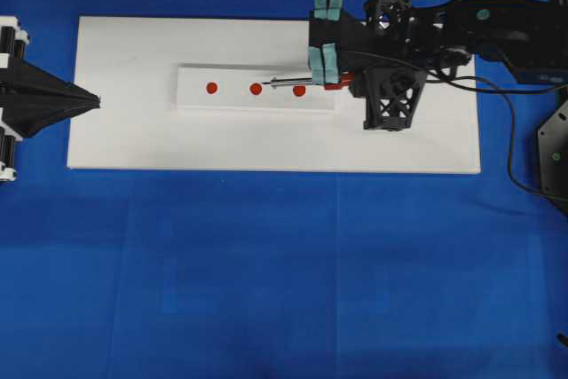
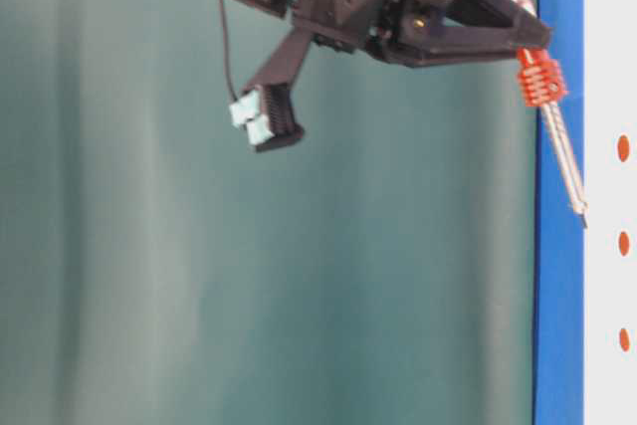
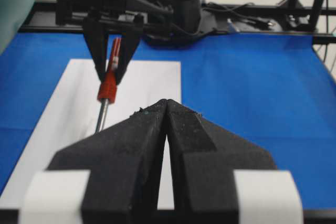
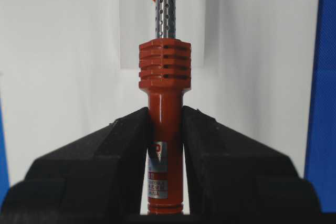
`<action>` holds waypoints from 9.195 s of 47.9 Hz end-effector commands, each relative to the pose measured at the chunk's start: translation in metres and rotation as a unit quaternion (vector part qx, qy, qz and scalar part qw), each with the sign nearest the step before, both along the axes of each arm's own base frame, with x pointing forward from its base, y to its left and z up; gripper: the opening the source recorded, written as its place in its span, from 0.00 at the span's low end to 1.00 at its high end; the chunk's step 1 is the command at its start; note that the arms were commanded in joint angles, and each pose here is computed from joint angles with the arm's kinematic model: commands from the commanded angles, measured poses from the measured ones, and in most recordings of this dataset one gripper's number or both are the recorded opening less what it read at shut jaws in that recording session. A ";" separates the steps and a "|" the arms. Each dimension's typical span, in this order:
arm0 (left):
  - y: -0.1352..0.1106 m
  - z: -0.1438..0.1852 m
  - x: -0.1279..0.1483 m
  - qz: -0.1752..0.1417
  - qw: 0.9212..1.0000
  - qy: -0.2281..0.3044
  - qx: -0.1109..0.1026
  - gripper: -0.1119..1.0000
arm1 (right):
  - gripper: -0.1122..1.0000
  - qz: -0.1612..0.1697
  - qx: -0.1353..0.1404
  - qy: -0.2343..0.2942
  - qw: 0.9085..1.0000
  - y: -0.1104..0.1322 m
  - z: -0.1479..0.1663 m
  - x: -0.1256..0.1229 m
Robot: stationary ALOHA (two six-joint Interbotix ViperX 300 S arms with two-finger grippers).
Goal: Touch the tip of the soldering iron to the mark.
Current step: 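Lower the iron tip onto the middle red dot and hold, then lift the iron tip and move it right past the dots, then lower the iron tip onto the rightmost red dot and hold, then lift the iron tip up off the rightmost dot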
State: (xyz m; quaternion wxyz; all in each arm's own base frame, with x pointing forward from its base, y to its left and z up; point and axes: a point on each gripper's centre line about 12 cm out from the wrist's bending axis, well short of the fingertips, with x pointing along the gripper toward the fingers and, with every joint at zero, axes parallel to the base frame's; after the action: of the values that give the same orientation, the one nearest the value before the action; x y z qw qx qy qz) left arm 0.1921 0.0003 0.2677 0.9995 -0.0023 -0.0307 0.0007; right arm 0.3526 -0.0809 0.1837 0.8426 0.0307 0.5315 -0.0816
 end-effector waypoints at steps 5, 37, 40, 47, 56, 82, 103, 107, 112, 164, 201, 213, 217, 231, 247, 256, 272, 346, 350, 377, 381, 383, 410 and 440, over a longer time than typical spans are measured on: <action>0.001 0.003 0.001 0.001 1.000 -0.004 0.001 0.10 | 0.16 0.007 -0.004 -0.016 1.000 0.002 -0.002 0.009; 0.001 0.002 0.002 0.004 1.000 -0.002 0.001 0.10 | 0.16 0.003 0.000 0.001 1.000 0.000 -0.016 0.011; 0.001 0.002 0.002 0.003 1.000 -0.001 0.001 0.10 | 0.16 0.002 0.000 0.002 1.000 -0.001 -0.016 0.011; 0.001 0.002 0.002 0.003 1.000 -0.002 0.000 0.10 | 0.16 0.002 0.001 0.002 1.000 -0.001 -0.016 0.010; 0.001 0.002 0.002 0.003 1.000 -0.001 0.000 0.10 | 0.16 0.002 0.001 0.003 1.000 -0.001 -0.016 0.010; 0.001 0.003 0.002 0.003 1.000 -0.002 0.000 0.10 | 0.16 0.001 0.002 0.007 1.000 -0.001 -0.017 0.009; 0.001 0.002 0.002 0.003 1.000 -0.001 0.000 0.10 | 0.16 0.000 0.002 0.007 1.000 -0.002 -0.017 0.009; 0.001 0.002 0.002 0.003 1.000 -0.002 0.001 0.10 | 0.16 0.001 0.002 0.007 1.000 -0.001 -0.017 0.009; 0.001 0.002 0.002 0.003 1.000 -0.002 0.001 0.10 | 0.16 0.001 0.002 0.007 1.000 -0.001 -0.017 0.009; 0.001 0.004 0.001 0.003 1.000 -0.005 0.000 0.10 | 0.16 0.007 -0.041 -0.053 0.998 -0.003 0.083 -0.007; 0.001 0.003 0.001 0.003 1.000 -0.003 0.001 0.10 | 0.16 -0.013 -0.028 -0.026 0.999 0.012 0.075 -0.084; 0.001 0.003 0.001 0.003 1.000 -0.003 0.001 0.10 | 0.16 -0.016 -0.030 -0.021 0.999 0.009 0.072 -0.082; 0.001 0.003 0.001 0.003 1.000 -0.004 0.001 0.10 | 0.16 -0.015 -0.032 -0.017 0.999 0.008 0.070 -0.080; 0.001 0.003 0.001 0.003 1.000 -0.004 0.001 0.10 | 0.16 -0.015 -0.033 -0.014 0.999 0.006 0.067 -0.077; 0.001 0.003 0.001 0.003 1.000 -0.003 0.001 0.10 | 0.16 -0.012 -0.027 0.005 1.000 0.002 0.039 -0.059; 0.001 0.003 0.001 0.003 1.000 -0.004 0.001 0.10 | 0.16 -0.010 -0.022 0.021 0.999 0.000 0.016 -0.048; 0.001 0.003 0.001 0.003 1.000 -0.003 0.002 0.10 | 0.16 -0.007 -0.017 0.040 0.999 -0.001 -0.009 -0.043; 0.003 0.003 0.001 0.008 1.000 -0.003 0.001 0.10 | 0.16 -0.007 -0.013 0.052 0.999 0.000 -0.019 -0.044; 0.003 0.003 0.001 0.008 1.000 -0.002 0.001 0.10 | 0.16 -0.007 -0.014 0.051 0.999 0.000 -0.019 -0.043; 0.003 0.004 0.001 0.008 1.000 -0.004 0.001 0.10 | 0.16 -0.008 -0.013 0.048 0.999 0.000 -0.017 -0.042; 0.003 0.003 0.001 0.008 1.000 -0.003 0.000 0.10 | 0.16 -0.009 -0.015 0.041 0.999 -0.001 -0.011 -0.042; 0.003 0.003 0.001 0.008 1.000 -0.003 0.000 0.10 | 0.16 -0.009 -0.017 0.033 0.999 -0.001 -0.004 -0.041; 0.003 0.005 0.001 0.008 1.000 -0.007 0.000 0.10 | 0.16 -0.013 -0.048 -0.002 0.999 -0.003 0.074 -0.053; 0.003 0.004 0.001 0.008 1.000 -0.006 -0.005 0.10 | 0.16 -0.020 -0.024 -0.013 0.999 0.022 0.074 -0.055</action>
State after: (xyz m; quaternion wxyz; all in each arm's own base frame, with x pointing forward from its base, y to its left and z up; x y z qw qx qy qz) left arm 0.1920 0.0032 0.2665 0.9996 -0.0075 -0.0277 0.0080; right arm 0.2979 -0.0694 0.2473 0.8369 0.0217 0.5339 -0.1188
